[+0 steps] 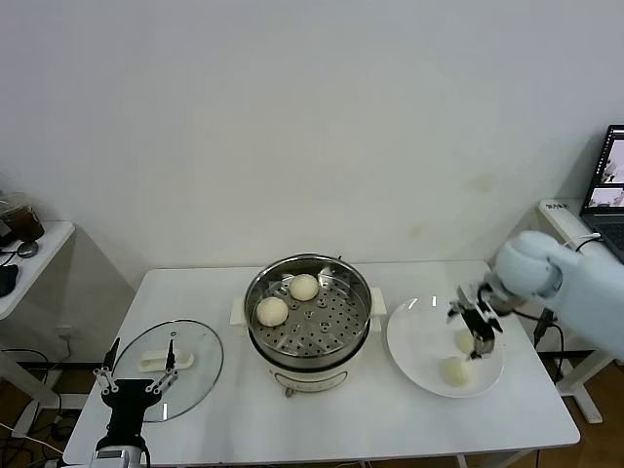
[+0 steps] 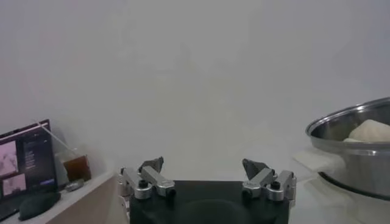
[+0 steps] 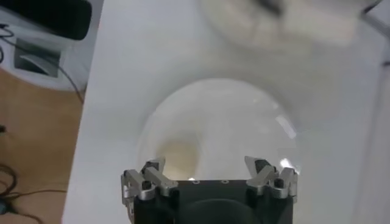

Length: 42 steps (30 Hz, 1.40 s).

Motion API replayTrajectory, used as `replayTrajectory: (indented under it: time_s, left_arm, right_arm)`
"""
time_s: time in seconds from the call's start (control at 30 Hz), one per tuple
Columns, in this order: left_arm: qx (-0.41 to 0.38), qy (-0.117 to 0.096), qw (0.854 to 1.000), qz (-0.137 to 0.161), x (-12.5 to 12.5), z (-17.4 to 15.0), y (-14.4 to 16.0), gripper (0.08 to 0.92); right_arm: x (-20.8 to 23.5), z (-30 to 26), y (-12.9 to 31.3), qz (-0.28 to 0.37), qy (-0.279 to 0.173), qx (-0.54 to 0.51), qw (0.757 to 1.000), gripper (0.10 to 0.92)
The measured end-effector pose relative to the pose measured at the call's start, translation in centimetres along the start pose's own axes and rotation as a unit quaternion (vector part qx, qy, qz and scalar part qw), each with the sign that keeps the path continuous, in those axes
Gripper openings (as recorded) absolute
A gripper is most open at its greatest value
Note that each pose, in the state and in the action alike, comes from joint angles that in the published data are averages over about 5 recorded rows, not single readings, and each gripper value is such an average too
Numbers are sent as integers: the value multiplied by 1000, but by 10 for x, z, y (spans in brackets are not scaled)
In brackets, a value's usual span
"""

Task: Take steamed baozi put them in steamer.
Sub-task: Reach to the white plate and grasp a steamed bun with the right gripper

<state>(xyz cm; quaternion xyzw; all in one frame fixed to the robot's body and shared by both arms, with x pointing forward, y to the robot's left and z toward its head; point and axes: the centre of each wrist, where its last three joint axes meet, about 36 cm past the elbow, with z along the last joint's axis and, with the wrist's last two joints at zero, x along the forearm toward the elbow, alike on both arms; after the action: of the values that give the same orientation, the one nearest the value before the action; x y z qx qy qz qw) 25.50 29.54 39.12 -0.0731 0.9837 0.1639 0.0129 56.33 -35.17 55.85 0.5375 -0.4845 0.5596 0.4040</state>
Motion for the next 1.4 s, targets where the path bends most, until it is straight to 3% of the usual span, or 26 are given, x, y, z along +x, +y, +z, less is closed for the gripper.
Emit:
replayTrajectory:
  time_s: [0.4,0.97,1.13,1.4]
  left_arm:
    - [-4,1,1000,-6,5,-2,4,823]
    - [-6,-2,1000,-12,3,-2,7,823]
    - [-5,-2,1000,-12,3,-2,5,823]
    - [-5,-1,1000,-11,3,-2,5,823]
  right_arm:
    - [-56,25,23,-16,8,-25,1000,823]
    - [-96,22,11,-9,2,-40,999,821]
    - [-101,19,9,-12,2,-46,999,752]
    - [-101,16,5,-13,2,-49,999,550]
